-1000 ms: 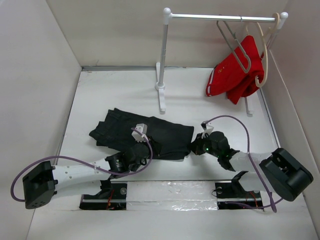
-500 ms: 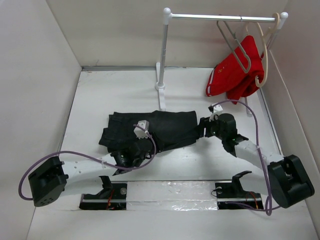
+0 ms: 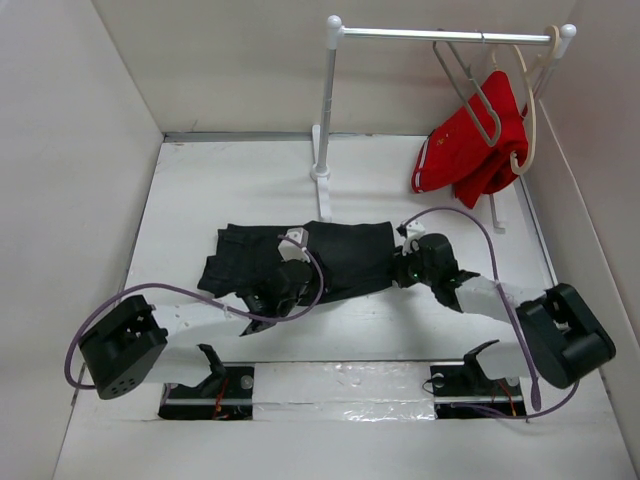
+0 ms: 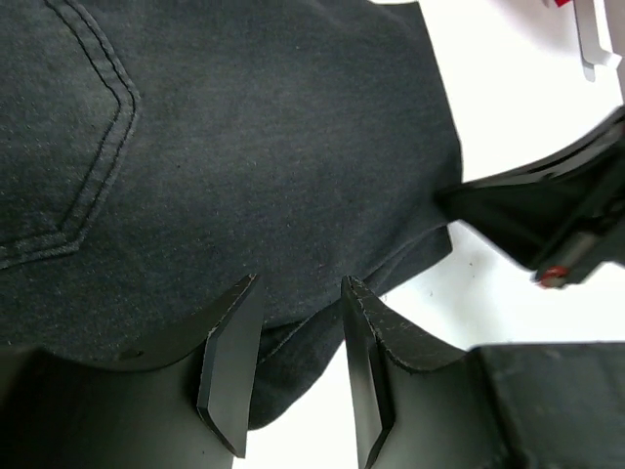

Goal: Place the trousers on the hanger
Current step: Fold the trousers at the center of the board, then pick up the hanger from the clothesline.

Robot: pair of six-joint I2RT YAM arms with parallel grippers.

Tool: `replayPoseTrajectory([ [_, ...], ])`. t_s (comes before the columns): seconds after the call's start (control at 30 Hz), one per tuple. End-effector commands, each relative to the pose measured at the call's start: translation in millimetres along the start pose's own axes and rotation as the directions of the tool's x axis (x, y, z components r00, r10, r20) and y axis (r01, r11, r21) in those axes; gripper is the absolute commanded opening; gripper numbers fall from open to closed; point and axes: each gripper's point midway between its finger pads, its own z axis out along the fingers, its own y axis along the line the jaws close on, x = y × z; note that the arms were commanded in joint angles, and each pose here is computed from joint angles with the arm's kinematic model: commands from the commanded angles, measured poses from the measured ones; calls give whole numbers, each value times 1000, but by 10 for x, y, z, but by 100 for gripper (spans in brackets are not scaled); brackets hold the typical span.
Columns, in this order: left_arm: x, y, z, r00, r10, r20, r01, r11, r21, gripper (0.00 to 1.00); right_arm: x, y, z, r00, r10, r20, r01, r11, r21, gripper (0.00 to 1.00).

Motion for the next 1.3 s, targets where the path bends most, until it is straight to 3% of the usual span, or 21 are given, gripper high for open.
replayPoseTrajectory([
  [0.0,-147,-120,-36,999,-19,40,16,998,57,35,21,66,123,999,11,35,-9,999,-53,0],
  [0.1,-200,-92,-96,998,-31,53,28,998,64,34,224,-1,86,999,45,4,-44,999,-27,0],
  [0.3,-322,-78,-227,995,-24,93,17,997,74,34,137,62,-220,998,33,44,-34,999,21,0],
  [0.33,-337,-86,-243,995,-17,93,10,997,76,34,-118,147,-327,993,11,115,-12,1000,13,0],
  [0.4,-467,-127,-273,992,-1,123,-10,997,82,31,-267,194,-473,991,-29,131,26,999,25,4],
  [0.43,-552,-165,-301,989,11,145,-23,996,87,25,-596,234,-661,978,-69,198,61,997,46,15],
  [0.47,-585,-192,-305,989,7,151,-21,996,90,25,-760,257,-779,971,-71,230,60,997,52,15],
  [0.5,-653,-228,-330,985,23,168,-40,995,97,19,-967,254,-902,954,-118,275,100,992,77,27],
  [0.57,-756,-304,-362,981,37,188,-58,992,108,9,-1595,170,-1307,900,-168,403,105,979,175,33],
  [0.6,-790,-324,-374,979,46,200,-70,991,115,1,-1816,93,-1479,867,-245,434,150,959,240,15],
  [0.63,-840,-353,-382,973,60,224,-90,988,125,0,-2006,24,-1616,847,-273,457,152,947,284,2],
  [0.8,-928,-379,-345,959,114,260,-146,984,107,0,-3143,-345,-2403,723,-378,578,132,897,422,0],
  [0.9,-852,-395,-352,963,105,249,-144,979,145,0,-3467,-608,-2339,741,-386,550,146,892,429,1],
  [0.93,-827,-394,-361,965,103,243,-143,978,155,0,-3682,-790,-2381,737,-396,548,138,882,451,12],
  [1.03,-802,-367,-413,966,94,239,-136,977,166,0,-4025,-1053,-2563,719,-447,532,146,846,513,69],
  [1.1,-806,-351,-436,965,98,244,-141,976,166,3,-3999,-1379,-2289,782,-427,454,161,843,514,78],
  [1.17,-816,-370,-448,966,102,237,-144,975,167,5,-4011,-1536,-2093,820,-397,411,188,867,462,78],
  [1.27,-794,-383,-447,968,108,228,-150,973,176,7,-4009,-1687,-2044,831,-397,390,181,855,486,78],
])
